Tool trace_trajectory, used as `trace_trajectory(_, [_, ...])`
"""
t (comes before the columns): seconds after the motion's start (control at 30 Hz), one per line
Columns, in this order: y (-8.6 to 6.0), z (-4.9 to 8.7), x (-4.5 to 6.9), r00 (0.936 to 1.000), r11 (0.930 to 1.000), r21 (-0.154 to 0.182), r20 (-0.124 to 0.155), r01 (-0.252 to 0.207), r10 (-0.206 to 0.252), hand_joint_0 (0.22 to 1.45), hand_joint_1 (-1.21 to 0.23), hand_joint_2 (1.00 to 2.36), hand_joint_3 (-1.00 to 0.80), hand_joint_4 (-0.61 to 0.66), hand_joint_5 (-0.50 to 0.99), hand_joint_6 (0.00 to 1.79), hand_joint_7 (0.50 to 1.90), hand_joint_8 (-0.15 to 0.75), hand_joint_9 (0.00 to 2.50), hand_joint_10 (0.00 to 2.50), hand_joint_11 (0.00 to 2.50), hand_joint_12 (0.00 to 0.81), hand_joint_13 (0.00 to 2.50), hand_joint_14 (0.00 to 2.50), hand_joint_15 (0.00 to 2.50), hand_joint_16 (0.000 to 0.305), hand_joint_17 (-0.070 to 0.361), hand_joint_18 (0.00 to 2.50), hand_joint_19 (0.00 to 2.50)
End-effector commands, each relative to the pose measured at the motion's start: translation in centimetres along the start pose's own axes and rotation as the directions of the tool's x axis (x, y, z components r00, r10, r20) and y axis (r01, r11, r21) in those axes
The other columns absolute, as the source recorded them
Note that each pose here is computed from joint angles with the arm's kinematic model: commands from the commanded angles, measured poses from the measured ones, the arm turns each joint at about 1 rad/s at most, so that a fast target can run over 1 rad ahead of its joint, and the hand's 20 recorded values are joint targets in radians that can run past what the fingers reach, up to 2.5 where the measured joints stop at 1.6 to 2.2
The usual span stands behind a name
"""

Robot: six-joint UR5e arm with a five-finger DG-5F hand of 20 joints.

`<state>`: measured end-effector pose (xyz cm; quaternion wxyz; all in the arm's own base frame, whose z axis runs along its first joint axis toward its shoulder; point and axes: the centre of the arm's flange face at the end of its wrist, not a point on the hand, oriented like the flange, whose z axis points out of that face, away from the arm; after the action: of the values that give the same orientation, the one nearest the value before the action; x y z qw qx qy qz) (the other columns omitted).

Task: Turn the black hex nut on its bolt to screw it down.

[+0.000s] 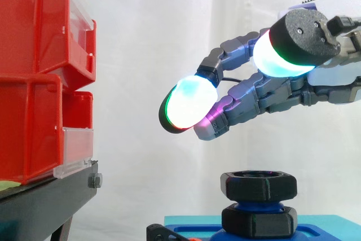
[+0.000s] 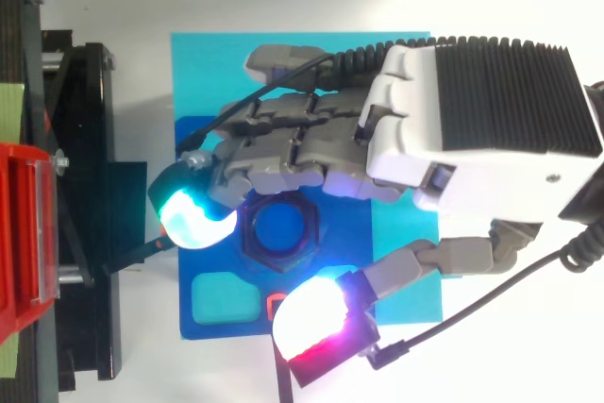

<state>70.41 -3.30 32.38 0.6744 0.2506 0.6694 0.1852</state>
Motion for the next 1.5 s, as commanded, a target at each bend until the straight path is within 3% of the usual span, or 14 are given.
trace_trajectory(0.0, [0.4,0.4,0.4,0.9983,0.9982,-0.017,0.015,0.057,-0.057,0.48,-0.52,1.00,-0.50,0.06,-0.17,0.50,0.67,0.199,0.62,0.00,0.00,0.158,0.44,0.00,0.00,0.009,0.021,0.12,0.00])
trace_trajectory(0.23, [0.9,0.8,0.6,0.9941,0.9944,-0.036,0.047,0.099,-0.098,0.48,-0.51,1.00,-0.50,0.04,-0.17,0.50,0.79,0.201,0.61,0.00,0.00,0.170,0.44,0.00,0.00,0.011,0.025,0.13,0.00])
trace_trajectory(0.4, [-0.1,1.9,3.2,0.9910,0.9909,-0.033,0.032,0.131,-0.130,0.48,-0.51,1.00,-0.50,0.06,-0.17,0.50,0.85,0.199,0.59,0.00,0.00,0.185,0.45,0.00,0.00,0.013,0.030,0.14,0.00])
trace_trajectory(0.43, [0.4,2.4,2.9,0.9914,0.9913,-0.043,0.047,0.124,-0.122,0.48,-0.51,1.00,-0.50,0.06,-0.17,0.50,0.86,0.197,0.59,0.00,0.00,0.188,0.45,0.00,0.00,0.014,0.032,0.14,0.00])
trace_trajectory(0.5, [-0.2,2.8,3.7,0.9913,0.9911,-0.038,0.035,0.128,-0.127,0.48,-0.51,1.00,-0.50,0.06,-0.17,0.50,0.87,0.197,0.59,0.00,0.01,0.190,0.45,0.00,0.00,0.015,0.033,0.15,0.00])
trace_trajectory(0.67, [0.3,3.4,3.7,0.9903,0.9897,-0.049,0.040,0.135,-0.133,0.48,-0.51,1.00,-0.50,0.08,-0.17,0.50,0.90,0.198,0.59,0.00,0.01,0.198,0.45,0.00,0.00,0.016,0.036,0.15,0.00])
trace_trajectory(0.8, [-0.3,3.9,4.9,0.9831,0.9825,-0.047,0.043,0.180,-0.178,0.48,-0.51,1.00,-0.50,0.08,-0.17,0.50,0.92,0.199,0.58,0.00,0.03,0.203,0.46,0.00,0.00,0.017,0.039,0.17,0.00])
trace_trajectory(1.07, [0.0,4.4,4.8,0.9818,0.9806,-0.062,0.051,0.186,-0.183,0.48,-0.49,1.00,-0.50,0.11,-0.16,0.50,1.03,0.202,0.58,0.00,0.05,0.212,0.46,0.00,0.00,0.018,0.041,0.17,0.00])
trace_trajectory(1.47, [0.5,4.3,5.0,0.9822,0.9742,-0.125,0.019,0.188,-0.187,0.47,-0.48,1.00,-0.50,0.13,-0.15,0.50,1.11,0.209,0.58,0.00,0.09,0.220,0.47,0.00,0.00,0.019,0.043,0.18,0.00])
